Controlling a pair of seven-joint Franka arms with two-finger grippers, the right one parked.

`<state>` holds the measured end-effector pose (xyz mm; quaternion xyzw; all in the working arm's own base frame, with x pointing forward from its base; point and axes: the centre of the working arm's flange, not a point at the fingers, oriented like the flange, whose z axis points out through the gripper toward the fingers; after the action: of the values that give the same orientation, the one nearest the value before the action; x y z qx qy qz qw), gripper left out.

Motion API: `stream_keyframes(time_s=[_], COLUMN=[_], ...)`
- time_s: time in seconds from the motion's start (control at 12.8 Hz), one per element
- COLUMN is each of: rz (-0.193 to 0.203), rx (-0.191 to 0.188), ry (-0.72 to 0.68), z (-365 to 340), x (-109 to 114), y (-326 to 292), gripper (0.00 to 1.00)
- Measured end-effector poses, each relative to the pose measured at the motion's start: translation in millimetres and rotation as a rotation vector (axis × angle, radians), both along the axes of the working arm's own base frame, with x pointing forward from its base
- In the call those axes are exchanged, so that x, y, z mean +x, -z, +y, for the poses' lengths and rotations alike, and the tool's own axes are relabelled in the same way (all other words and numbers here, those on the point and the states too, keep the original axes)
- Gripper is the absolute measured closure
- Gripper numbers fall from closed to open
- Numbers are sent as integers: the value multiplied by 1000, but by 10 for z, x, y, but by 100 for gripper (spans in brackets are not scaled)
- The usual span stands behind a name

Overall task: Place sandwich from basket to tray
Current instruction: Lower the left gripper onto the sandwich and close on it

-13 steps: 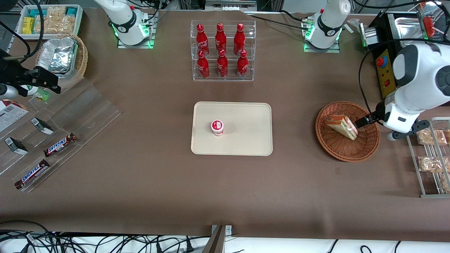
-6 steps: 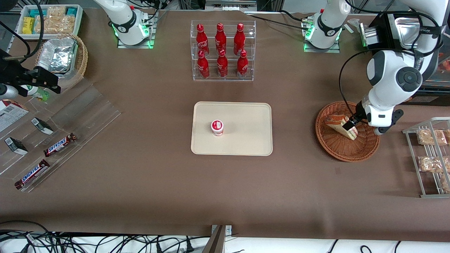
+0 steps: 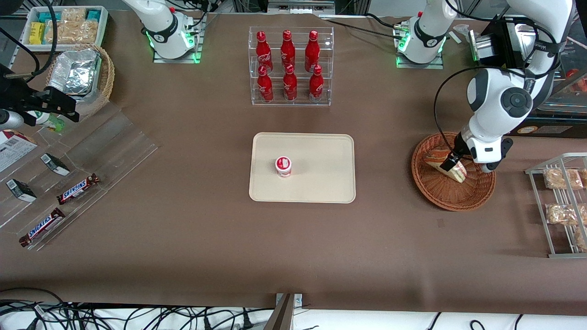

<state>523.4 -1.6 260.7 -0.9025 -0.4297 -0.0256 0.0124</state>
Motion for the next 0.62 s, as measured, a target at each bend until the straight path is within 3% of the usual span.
stream_keyframes(time_s=[0.31,0.55,0.62], rz=[-3,-8,-9], rx=[76,77,77], ry=[-22,-34,-37], z=[-69,-92,-93], x=[-24,-20,-15], y=[342,405,401], gripper=[0,0,8])
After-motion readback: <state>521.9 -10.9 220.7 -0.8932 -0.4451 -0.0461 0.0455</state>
